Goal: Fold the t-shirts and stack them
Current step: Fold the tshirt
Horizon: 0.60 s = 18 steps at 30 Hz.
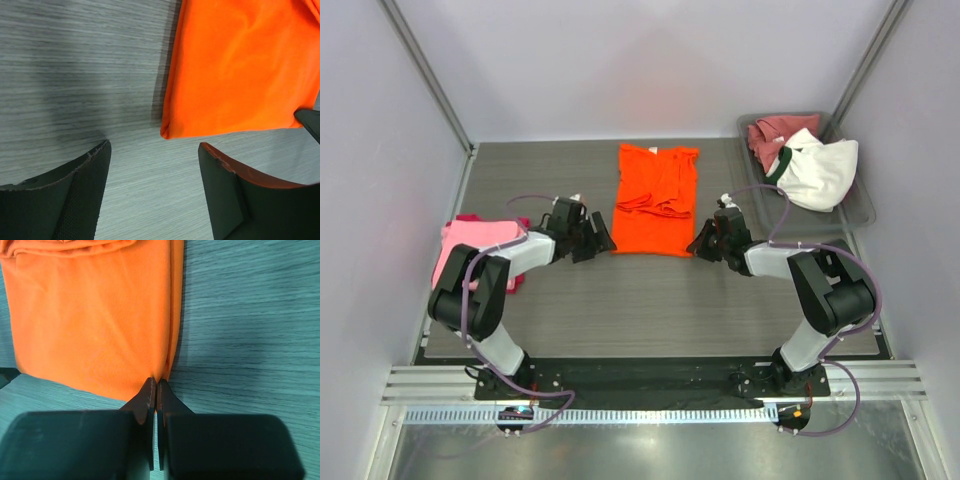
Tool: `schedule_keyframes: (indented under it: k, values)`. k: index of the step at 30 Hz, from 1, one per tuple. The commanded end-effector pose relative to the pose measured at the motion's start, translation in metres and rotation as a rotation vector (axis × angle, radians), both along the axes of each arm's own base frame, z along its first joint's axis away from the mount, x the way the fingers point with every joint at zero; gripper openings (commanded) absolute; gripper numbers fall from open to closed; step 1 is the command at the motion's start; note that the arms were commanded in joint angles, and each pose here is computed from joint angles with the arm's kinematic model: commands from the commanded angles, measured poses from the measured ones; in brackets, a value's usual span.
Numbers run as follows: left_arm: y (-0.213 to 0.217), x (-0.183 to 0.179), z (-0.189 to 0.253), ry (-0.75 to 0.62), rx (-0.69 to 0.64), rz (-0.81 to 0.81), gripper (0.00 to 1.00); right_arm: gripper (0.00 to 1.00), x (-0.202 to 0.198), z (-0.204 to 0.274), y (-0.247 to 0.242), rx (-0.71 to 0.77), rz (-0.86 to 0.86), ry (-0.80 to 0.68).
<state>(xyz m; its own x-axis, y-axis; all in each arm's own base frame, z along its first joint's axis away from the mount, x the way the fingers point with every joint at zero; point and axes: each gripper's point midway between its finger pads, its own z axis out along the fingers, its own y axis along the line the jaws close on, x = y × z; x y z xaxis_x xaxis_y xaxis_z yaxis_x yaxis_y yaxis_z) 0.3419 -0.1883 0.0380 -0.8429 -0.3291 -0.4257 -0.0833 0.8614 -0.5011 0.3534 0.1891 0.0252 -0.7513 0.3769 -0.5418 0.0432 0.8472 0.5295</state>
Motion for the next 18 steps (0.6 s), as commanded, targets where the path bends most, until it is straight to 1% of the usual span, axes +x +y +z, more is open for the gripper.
schedule_keyframes:
  k: [1, 3, 5, 6, 11, 14, 15, 17, 18]
  values:
    - [-0.006, 0.01, 0.004, -0.015, -0.001, -0.004, 0.71, 0.01, 0.001, 0.008, 0.003, 0.002, 0.018, -0.04]
    - [-0.009, 0.011, -0.001, 0.001, -0.006, -0.011, 0.68, 0.01, 0.001, 0.008, 0.003, 0.004, 0.019, -0.041]
    - [-0.012, 0.014, -0.005, 0.012, -0.016, -0.013, 0.61, 0.01, 0.002, 0.009, 0.004, 0.009, 0.021, -0.044]
    - [-0.014, 0.015, -0.006, 0.017, -0.021, -0.016, 0.56, 0.01, 0.001, 0.009, 0.004, 0.007, 0.021, -0.043]
    - [-0.022, 0.014, -0.011, 0.029, -0.035, -0.03, 0.46, 0.01, 0.001, 0.009, 0.004, 0.009, 0.02, -0.045]
    - [-0.028, 0.016, -0.012, 0.033, -0.052, -0.042, 0.38, 0.01, 0.001, 0.009, 0.005, 0.012, 0.024, -0.046]
    - [-0.031, 0.015, -0.012, 0.034, -0.058, -0.051, 0.32, 0.01, 0.002, 0.01, 0.005, 0.016, 0.026, -0.046]
    - [-0.036, 0.013, -0.012, 0.042, -0.074, -0.069, 0.26, 0.01, 0.001, 0.009, 0.005, 0.016, 0.027, -0.044]
    - [-0.037, 0.012, -0.012, 0.042, -0.083, -0.076, 0.18, 0.01, 0.001, 0.01, 0.006, 0.018, 0.03, -0.045]
